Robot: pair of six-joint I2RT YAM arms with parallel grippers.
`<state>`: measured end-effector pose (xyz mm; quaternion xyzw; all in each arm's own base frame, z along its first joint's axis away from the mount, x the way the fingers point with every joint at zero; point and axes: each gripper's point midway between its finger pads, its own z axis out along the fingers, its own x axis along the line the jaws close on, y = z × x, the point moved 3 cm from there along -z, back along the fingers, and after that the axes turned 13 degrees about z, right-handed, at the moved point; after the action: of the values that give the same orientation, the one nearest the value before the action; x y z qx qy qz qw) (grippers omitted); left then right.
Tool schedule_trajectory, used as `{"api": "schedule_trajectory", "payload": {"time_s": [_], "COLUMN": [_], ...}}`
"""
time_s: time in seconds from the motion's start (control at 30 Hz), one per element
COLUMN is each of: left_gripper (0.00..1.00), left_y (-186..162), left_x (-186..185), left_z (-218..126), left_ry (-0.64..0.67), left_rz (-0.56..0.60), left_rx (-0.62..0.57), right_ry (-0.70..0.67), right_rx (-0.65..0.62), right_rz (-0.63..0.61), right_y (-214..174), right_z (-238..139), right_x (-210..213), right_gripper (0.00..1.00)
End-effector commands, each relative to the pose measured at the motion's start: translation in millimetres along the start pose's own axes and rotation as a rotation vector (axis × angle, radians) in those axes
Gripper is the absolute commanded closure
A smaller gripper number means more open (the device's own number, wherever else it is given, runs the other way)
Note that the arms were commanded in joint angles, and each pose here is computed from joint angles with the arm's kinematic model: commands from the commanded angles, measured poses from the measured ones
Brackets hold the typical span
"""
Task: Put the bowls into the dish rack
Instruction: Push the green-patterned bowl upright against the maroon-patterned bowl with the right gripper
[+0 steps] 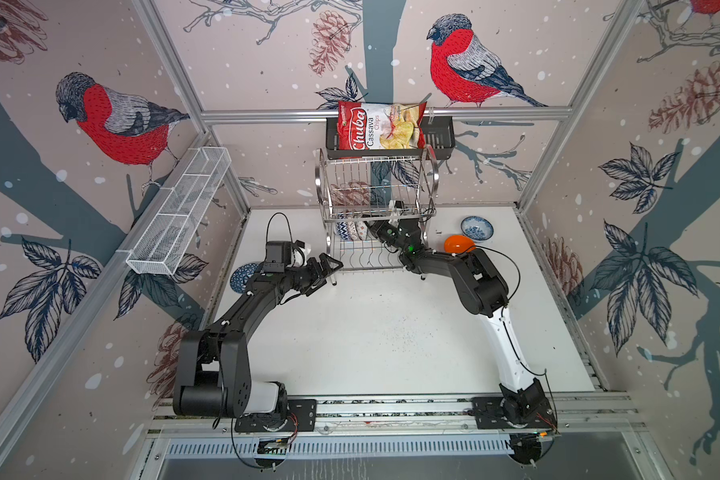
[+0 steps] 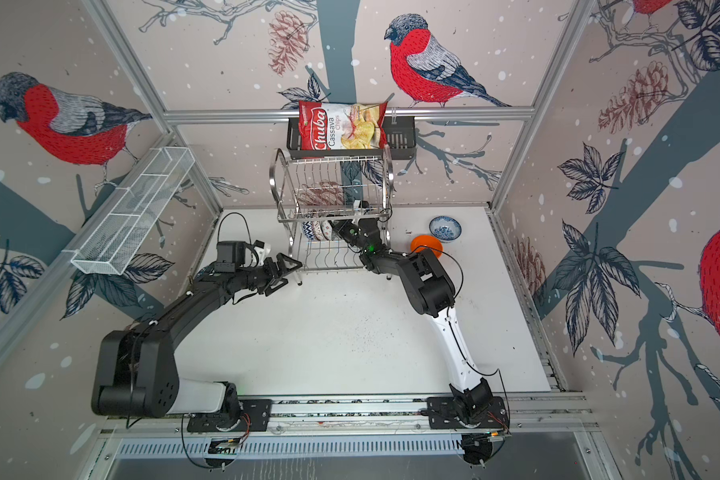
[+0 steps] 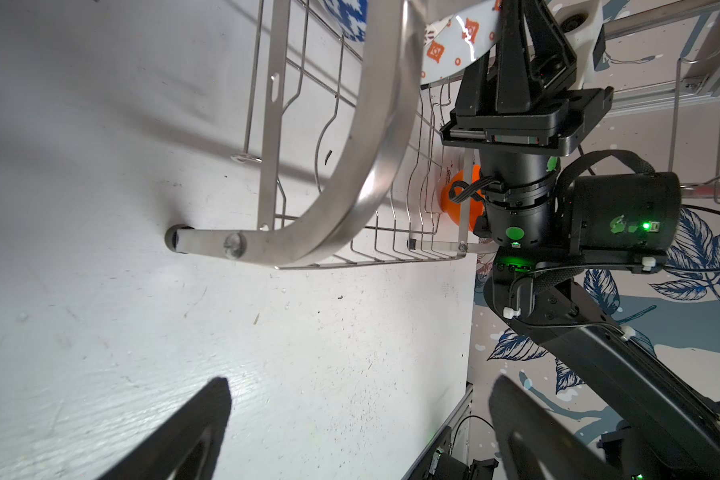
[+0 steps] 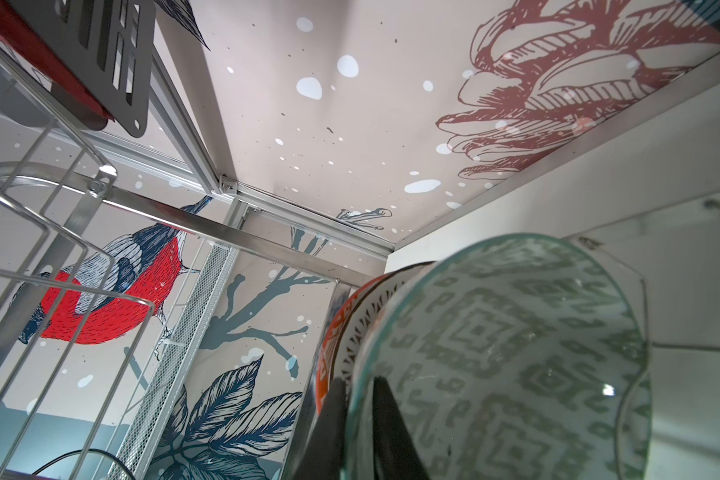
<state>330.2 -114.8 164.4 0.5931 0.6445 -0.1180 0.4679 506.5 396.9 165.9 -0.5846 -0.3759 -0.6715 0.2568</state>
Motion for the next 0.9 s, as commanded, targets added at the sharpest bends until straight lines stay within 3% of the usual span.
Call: {"api": "schedule_trajectory", "payload": {"time_s": [0.0, 0.87], "left_gripper": [0.03, 0.03], "left_y": [1.3, 0.8], "left_x": [-3.2, -3.3], "left_z": [-0.6, -1.1], "left_ry": [-0.011, -0.010], "left_rz": [0.019, 0.022], "left_rx": [-0.005, -0.007], "right_ry": [0.018, 0.018], "right_rx": [0.005, 0.007], "right_rz": [-0.024, -0.021], "right_y": [0.8, -1.8], "right_z": [-0.6, -1.8], "right_x": [11.0, 13.6], "right_gripper": [0.84, 0.83]}}
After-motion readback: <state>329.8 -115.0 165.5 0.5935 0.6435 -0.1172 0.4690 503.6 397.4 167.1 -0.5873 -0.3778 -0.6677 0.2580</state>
